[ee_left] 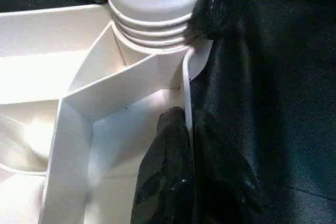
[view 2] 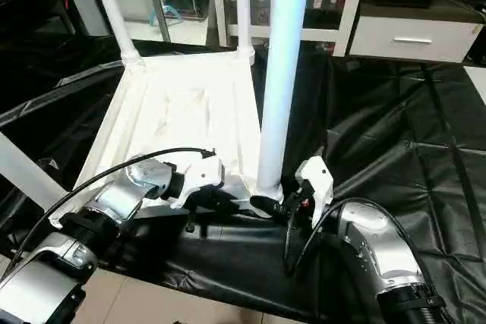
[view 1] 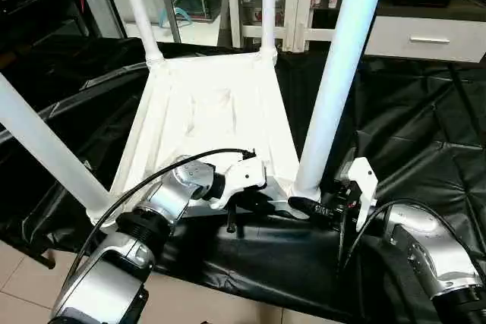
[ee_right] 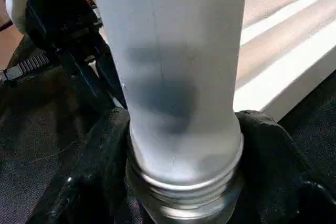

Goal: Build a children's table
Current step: Rotate leg to tighten

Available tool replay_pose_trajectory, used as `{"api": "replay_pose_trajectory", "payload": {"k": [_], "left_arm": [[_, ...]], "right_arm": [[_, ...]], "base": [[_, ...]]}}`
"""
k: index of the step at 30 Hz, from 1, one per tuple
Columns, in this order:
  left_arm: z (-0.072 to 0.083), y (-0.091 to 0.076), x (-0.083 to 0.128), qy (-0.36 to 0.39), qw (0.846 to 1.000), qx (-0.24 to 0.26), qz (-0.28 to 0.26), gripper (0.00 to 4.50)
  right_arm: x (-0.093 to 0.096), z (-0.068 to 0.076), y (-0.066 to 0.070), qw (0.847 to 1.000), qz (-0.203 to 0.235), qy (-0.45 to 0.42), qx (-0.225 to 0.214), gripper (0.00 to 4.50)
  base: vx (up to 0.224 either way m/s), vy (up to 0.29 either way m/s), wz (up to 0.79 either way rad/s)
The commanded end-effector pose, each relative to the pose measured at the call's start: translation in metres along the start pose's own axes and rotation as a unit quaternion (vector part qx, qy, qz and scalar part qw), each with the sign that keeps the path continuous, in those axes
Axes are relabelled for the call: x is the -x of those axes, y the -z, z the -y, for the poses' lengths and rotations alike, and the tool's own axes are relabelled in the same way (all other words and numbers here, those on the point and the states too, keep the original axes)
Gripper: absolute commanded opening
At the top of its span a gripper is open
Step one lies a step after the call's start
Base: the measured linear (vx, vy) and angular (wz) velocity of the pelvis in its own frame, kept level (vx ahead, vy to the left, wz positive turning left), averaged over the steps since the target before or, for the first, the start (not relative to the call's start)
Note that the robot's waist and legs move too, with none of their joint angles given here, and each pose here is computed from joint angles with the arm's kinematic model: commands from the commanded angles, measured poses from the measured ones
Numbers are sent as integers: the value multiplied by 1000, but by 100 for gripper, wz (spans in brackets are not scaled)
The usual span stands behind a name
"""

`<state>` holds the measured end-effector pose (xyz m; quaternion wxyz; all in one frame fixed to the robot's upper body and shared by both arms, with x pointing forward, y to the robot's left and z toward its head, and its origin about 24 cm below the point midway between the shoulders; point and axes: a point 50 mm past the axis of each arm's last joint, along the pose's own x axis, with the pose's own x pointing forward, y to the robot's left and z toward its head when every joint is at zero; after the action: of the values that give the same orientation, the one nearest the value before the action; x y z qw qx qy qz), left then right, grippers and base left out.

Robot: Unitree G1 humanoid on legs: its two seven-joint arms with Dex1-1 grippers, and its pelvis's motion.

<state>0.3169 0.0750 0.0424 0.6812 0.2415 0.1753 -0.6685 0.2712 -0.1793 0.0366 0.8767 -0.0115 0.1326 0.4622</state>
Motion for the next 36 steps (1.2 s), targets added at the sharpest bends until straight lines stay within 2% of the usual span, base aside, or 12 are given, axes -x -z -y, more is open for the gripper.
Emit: {"api": "replay_pose_trajectory", "payload": {"k": [1, 5, 7, 8, 17, 19, 23, 24, 25, 26, 31, 36], "left_arm": [[17, 24, -6, 52, 997, 31, -47, 0], [8, 22, -13, -10, 998, 44, -47, 0], [0, 18, -18, -64, 996, 48, -45, 0], [-8, 13, -23, -113, 991, 61, -47, 0], [-29, -4, -43, -271, 953, 122, -64, 0], [-29, -4, -44, -274, 952, 122, -69, 0], [-27, -3, -47, -266, 954, 121, -71, 0], [-26, -2, -47, -256, 957, 116, -70, 0], [-24, -1, -46, -242, 962, 112, -67, 0], [-23, 1, -45, -227, 966, 107, -66, 0], [-14, 9, -41, -167, 981, 82, -64, 0], [-7, 24, -30, -122, 986, 78, -80, 0]], "right_arm": [[2, 10, -2, 998, 16, 57, 3, 275], [-9, 27, -1, 978, 51, 204, -13, 272], [-16, 30, 3, 961, 62, 267, -46, 270], [-25, 32, 8, 941, 66, 323, -74, 269], [-79, 24, 11, 887, 41, 445, -117, 268], [-83, 22, 9, 888, 47, 443, -117, 268], [-98, 11, -2, 914, 84, 382, -103, 268], [-94, 12, -8, 915, 110, 379, -86, 268], [-87, 14, -14, 916, 133, 372, -68, 324], [-79, 17, -17, 916, 146, 372, -46, 337], [-54, 25, -20, 922, 156, 353, 7, 379], [-25, 26, -13, 961, 120, 248, 31, 383]], "base": [[0, 0, 0], [0, 0, 0], [-32, -3, -1], [-61, 3, -1], [-13, 1, 0], [0, 0, 0], [0, 0, 0], [0, 0, 0], [0, 0, 0], [0, 0, 0], [10, -4, 0], [0, 0, 0]]}}
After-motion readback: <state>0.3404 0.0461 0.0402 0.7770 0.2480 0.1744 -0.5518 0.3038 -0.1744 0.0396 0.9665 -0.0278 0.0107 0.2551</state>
